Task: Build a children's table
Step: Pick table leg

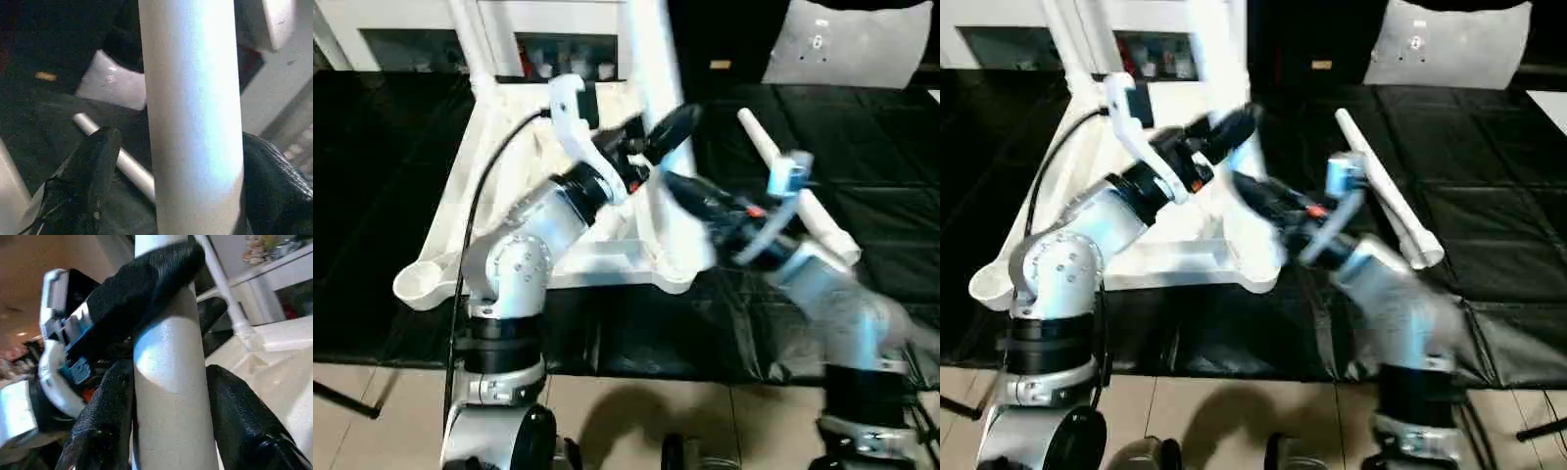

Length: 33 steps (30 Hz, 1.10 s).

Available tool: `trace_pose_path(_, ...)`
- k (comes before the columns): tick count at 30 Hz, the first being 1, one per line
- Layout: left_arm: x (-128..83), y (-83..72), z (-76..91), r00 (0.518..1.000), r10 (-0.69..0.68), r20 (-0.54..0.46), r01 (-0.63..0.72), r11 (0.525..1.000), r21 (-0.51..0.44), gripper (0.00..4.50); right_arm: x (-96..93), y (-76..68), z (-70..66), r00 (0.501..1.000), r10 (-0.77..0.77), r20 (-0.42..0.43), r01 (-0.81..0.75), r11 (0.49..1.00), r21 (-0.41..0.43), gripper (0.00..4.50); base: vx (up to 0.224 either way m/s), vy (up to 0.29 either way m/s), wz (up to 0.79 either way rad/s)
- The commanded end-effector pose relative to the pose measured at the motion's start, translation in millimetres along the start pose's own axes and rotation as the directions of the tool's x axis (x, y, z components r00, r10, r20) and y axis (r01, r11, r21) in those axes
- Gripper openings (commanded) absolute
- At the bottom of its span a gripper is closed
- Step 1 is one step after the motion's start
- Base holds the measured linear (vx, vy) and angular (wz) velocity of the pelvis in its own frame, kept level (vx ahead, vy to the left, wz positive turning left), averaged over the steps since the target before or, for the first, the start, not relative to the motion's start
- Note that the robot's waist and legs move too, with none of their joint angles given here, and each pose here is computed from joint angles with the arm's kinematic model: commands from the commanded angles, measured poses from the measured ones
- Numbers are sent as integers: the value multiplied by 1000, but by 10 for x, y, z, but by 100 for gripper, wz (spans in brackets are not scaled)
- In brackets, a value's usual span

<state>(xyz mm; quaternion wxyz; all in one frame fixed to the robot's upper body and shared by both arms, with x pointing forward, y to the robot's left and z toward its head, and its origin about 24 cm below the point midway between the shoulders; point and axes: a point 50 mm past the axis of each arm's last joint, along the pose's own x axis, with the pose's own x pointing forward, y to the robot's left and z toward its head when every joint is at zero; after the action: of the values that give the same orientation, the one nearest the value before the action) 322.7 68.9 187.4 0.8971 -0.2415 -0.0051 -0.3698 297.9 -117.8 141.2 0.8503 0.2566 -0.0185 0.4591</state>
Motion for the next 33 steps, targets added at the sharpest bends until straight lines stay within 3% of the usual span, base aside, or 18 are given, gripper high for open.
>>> trace_pose_path(1, -39, 80, -37, 999, 52, -16, -52, 998, -22, 364, 1, 27, 107, 998, 8, 59, -5, 999, -53, 184, 0, 0, 0)
trace_pose_path(8, -36, 2, 5, 1000, -2, 24, 4, 998, -56, 364, 15, 25, 38, 1000, 11, 29, -8, 995, -96, 184, 0, 0, 0)
trace_pose_path(21, -55, -11, 20, 999, -30, 35, 31, 999, -27, 364, -14, 3, -15, 1000, 0, 7, 1, 992, -123, 184, 0, 0, 0)
trace_pose_path(24, -66, -50, 24, 997, -67, 24, 65, 995, 77, 364, -23, -1, -47, 1000, 1, -13, -2, 990, -142, 184, 0, 0, 0)
trace_pose_path(25, -74, -89, -11, 995, -98, -19, 100, 971, 218, 364, -23, -5, -70, 1000, 0, -24, -3, 989, -151, 184, 0, 0, 0)
trace_pose_path(26, -76, -97, -23, 994, -104, -32, 109, 961, 254, 364, -22, -7, -76, 1000, -1, -25, -3, 988, -152, 184, 0, 0, 0)
trace_pose_path(29, -78, -133, -42, 990, -130, -52, 140, 939, 314, 351, -20, -20, -93, 1000, -7, -29, 2, 987, -158, 184, 0, 0, 0)
trace_pose_path(33, -81, -175, -68, 985, -156, -72, 171, 934, 314, 332, -17, -21, -108, 999, -5, -31, 0, 987, -162, 184, 0, 0, 0)
